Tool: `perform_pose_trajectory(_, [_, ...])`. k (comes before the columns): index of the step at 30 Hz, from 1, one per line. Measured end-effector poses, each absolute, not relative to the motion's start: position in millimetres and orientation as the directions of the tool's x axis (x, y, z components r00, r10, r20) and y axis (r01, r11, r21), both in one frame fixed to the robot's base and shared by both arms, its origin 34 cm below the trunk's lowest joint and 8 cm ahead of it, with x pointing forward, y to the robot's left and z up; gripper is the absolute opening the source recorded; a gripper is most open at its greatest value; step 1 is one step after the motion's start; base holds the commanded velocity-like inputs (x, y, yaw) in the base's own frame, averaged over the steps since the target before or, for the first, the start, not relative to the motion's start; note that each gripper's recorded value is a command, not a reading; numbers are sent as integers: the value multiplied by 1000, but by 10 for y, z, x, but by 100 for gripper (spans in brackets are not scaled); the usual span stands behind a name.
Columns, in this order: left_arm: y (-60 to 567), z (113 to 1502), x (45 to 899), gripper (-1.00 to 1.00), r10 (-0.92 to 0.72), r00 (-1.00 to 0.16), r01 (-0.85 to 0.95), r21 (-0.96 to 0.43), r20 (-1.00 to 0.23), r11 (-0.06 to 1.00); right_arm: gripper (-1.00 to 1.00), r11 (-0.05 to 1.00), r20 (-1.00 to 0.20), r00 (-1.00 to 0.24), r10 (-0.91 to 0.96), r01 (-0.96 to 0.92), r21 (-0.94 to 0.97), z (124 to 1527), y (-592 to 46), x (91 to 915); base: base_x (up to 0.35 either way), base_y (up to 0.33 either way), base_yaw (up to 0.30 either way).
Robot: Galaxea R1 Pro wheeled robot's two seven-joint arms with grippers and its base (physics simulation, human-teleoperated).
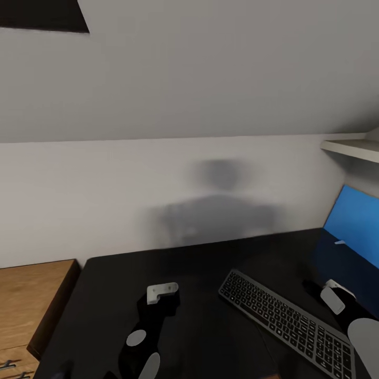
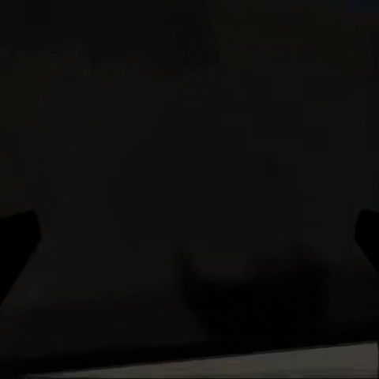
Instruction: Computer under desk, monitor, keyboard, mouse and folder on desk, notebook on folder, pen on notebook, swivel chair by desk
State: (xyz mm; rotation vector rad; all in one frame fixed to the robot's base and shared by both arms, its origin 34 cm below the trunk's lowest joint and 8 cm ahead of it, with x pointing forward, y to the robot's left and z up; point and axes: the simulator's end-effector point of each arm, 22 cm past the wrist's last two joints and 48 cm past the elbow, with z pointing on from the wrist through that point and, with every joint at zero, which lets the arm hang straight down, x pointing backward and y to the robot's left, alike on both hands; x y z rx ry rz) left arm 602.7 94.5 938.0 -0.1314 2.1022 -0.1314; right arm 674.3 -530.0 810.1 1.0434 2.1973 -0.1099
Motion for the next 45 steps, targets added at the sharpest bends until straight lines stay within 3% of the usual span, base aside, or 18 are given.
perform_pose_trajectory(45, [898, 9042, 6074, 100, -175, -514, -41, -180, -840, 983, 100, 681, -571, -482, 664, 705, 197, 7651, -5202, 6724, 1, 0, 0])
